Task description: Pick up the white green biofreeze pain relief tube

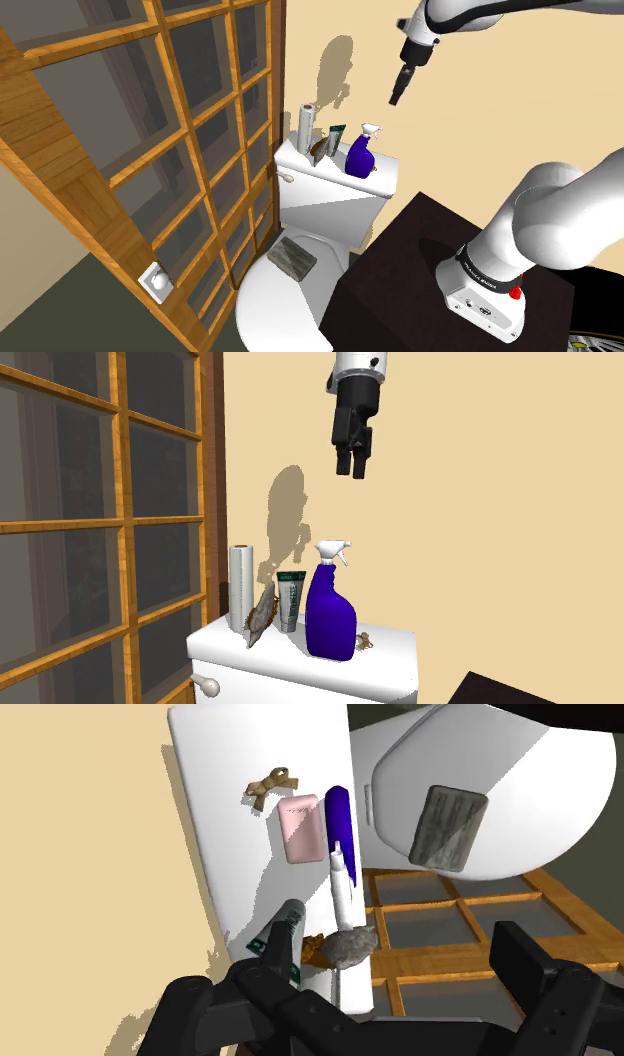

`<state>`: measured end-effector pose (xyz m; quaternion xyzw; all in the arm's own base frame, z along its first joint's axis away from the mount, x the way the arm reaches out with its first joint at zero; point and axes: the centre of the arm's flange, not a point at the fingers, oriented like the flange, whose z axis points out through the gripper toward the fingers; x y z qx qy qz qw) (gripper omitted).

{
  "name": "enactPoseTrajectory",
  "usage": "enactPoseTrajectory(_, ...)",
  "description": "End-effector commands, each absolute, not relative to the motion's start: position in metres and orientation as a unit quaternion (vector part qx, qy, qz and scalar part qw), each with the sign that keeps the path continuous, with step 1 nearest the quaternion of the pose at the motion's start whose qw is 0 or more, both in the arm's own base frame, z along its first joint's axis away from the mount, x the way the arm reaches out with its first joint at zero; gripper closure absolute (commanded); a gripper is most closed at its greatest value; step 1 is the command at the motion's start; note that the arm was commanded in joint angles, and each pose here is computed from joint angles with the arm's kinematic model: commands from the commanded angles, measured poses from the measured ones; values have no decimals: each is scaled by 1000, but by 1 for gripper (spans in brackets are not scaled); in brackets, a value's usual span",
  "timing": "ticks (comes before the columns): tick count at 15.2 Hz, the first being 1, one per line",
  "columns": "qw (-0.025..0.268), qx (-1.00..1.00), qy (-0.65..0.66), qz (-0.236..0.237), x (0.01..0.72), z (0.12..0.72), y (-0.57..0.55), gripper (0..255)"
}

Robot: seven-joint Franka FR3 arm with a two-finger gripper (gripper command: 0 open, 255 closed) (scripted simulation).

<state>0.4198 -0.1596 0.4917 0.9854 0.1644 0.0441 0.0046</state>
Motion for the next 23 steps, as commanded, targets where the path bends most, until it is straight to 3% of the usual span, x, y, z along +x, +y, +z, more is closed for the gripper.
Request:
enactPoseTrajectory(1, 1, 980, 194, 40, 441, 473, -174, 0)
enactPoseTrajectory(23, -45, 889, 456, -8, 636, 277, -235, 0)
